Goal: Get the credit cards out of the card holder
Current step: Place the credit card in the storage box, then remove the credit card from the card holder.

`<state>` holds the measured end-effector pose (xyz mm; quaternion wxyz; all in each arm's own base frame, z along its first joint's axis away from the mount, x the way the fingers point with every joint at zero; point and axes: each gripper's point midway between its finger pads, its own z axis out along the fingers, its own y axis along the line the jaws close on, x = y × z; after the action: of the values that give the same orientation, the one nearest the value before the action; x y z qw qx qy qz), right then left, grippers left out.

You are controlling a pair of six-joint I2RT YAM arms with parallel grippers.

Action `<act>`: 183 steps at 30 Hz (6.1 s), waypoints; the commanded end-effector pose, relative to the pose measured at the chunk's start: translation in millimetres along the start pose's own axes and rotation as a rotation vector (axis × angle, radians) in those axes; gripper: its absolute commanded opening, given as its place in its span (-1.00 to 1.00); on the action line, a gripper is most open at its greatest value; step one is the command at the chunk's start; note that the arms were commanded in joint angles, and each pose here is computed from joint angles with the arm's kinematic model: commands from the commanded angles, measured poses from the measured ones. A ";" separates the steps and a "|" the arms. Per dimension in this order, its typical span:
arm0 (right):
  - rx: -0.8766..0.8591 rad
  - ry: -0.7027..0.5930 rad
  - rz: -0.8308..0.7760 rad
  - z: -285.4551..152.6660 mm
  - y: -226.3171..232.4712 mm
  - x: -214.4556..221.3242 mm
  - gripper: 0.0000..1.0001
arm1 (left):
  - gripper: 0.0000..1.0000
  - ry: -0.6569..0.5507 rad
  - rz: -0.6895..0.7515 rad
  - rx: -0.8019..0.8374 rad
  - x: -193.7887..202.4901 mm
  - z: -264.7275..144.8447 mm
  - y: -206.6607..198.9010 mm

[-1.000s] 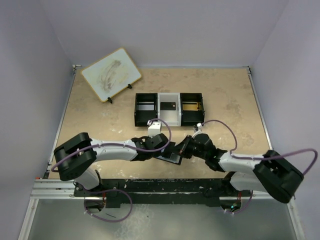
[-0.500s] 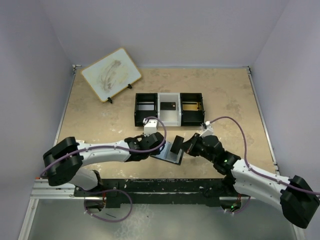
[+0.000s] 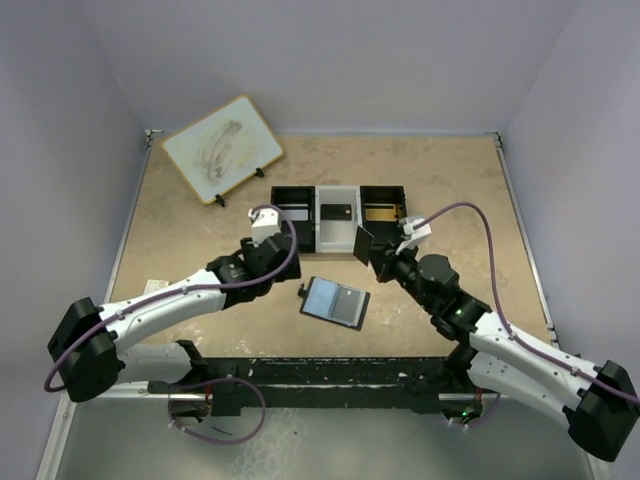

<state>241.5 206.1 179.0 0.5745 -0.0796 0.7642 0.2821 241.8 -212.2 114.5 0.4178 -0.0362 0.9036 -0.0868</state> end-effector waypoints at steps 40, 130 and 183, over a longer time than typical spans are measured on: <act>-0.103 0.316 -0.947 180.0 -41.4 -25.4 -1.00 | 0.49 -0.344 -0.058 -0.367 -114.9 -54.2 150.3; -0.076 0.488 -1.014 236.8 -80.0 29.5 -0.31 | 0.50 -0.443 -0.135 -0.465 -127.3 -82.2 173.3; 0.005 0.557 0.510 -2.0 -9.2 133.0 -0.32 | 0.38 0.076 -0.246 0.281 39.7 -12.8 9.3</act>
<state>191.9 215.9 39.5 0.2388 0.0273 0.9043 0.3529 191.0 -206.1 85.3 0.3332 -0.0519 0.9051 -0.2591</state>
